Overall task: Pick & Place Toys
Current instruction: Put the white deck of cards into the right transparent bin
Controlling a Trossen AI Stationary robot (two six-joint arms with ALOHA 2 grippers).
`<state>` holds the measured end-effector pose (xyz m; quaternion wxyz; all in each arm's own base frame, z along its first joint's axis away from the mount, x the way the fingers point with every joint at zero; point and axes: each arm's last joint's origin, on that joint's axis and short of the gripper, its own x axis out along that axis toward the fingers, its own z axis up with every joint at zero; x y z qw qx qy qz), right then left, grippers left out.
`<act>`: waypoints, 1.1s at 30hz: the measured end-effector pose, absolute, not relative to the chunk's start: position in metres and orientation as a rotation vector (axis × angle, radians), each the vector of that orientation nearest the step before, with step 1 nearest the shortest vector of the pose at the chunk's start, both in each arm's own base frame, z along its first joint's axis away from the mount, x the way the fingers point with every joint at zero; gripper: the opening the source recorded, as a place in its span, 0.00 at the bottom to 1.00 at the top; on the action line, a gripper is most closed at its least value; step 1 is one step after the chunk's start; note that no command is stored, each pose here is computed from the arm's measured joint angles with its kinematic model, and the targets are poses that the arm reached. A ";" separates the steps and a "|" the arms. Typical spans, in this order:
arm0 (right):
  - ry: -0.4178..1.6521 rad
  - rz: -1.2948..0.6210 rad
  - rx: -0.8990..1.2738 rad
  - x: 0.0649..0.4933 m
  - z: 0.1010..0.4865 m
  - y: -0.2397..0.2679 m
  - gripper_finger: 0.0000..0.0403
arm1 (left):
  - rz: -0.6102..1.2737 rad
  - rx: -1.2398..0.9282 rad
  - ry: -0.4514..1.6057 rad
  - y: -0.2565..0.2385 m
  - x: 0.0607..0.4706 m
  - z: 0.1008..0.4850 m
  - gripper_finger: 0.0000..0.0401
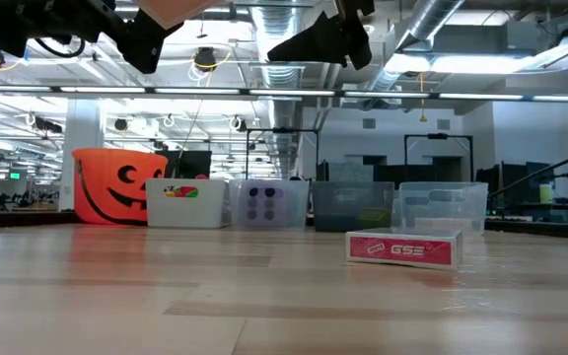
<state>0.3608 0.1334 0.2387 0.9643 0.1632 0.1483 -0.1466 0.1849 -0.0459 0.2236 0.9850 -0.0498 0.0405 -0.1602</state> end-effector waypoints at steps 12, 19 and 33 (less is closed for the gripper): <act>0.221 -0.212 0.123 0.362 0.250 0.142 0.99 | -0.268 -0.095 0.089 -0.044 0.185 0.223 0.75; 0.212 -0.223 0.120 0.364 0.251 0.138 0.99 | -0.222 -0.093 0.087 -0.043 0.186 0.223 0.75; 0.199 -0.244 0.130 0.367 0.252 0.130 0.99 | -0.187 -0.073 0.134 -0.046 0.200 0.208 0.75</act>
